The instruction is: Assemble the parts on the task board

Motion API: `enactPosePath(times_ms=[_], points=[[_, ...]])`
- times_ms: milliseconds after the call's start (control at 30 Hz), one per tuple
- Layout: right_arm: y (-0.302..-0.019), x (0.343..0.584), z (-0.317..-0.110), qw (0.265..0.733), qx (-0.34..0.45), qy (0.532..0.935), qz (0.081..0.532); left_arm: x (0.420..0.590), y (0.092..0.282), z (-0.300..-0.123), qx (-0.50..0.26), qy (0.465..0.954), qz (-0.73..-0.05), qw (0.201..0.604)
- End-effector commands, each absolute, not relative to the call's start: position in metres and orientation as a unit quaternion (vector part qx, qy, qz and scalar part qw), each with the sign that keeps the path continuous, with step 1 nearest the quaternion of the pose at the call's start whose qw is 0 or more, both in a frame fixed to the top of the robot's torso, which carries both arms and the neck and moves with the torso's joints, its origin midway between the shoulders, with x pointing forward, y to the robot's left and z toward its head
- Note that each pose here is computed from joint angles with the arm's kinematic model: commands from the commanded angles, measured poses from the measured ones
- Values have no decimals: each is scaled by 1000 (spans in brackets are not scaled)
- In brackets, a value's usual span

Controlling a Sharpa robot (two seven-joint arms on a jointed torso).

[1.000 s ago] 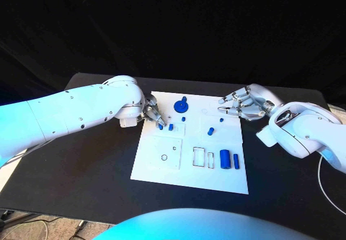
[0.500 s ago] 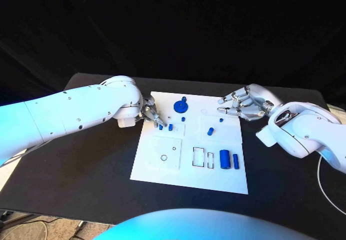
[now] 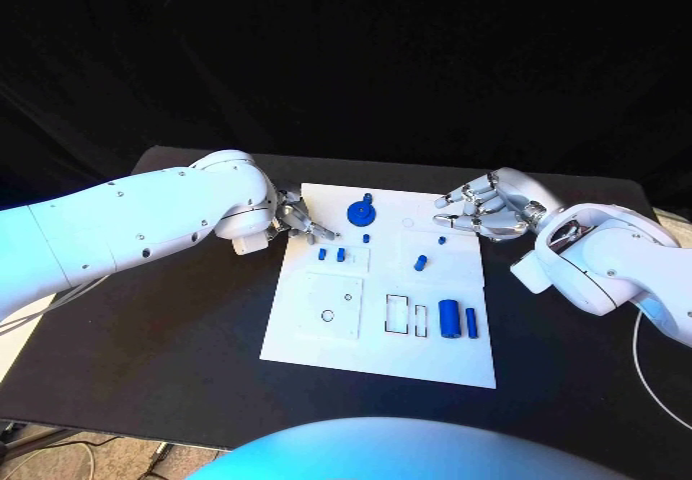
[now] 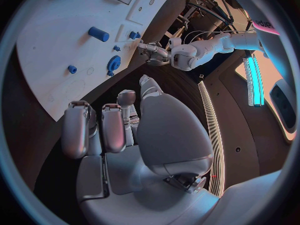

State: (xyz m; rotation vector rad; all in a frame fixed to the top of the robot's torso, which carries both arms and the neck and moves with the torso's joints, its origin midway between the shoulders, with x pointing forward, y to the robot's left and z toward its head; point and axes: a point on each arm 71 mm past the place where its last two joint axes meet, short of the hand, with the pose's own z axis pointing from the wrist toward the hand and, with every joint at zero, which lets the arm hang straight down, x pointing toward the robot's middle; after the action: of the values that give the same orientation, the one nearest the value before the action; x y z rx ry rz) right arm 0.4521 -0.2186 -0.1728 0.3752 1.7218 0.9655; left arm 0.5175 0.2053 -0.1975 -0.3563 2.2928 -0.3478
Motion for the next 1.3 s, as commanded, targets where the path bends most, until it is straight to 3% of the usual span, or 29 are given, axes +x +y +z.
enactPosePath(times_ms=[33, 200, 333, 567, 667, 967, 1300], points=[[-218, 452, -173, 536, 153, 722, 409, 521, 200, -190, -221, 859, -243, 391], [-218, 452, -173, 536, 154, 722, 409, 524, 197, -182, -248, 814, -329, 410], [-218, 451, -174, 536, 154, 722, 409, 525, 190, -176, -211, 788, -367, 446], [-218, 452, -175, 535, 154, 723, 409, 518, 156, -171, -25, 741, -396, 542], [-218, 452, -176, 534, 154, 723, 409, 515, 143, -172, 40, 730, -387, 562], [-217, 451, -176, 532, 154, 724, 411, 516, 121, -185, 136, 754, -313, 561], [-216, 451, -177, 531, 153, 725, 412, 519, 116, -196, 164, 783, -254, 544]])
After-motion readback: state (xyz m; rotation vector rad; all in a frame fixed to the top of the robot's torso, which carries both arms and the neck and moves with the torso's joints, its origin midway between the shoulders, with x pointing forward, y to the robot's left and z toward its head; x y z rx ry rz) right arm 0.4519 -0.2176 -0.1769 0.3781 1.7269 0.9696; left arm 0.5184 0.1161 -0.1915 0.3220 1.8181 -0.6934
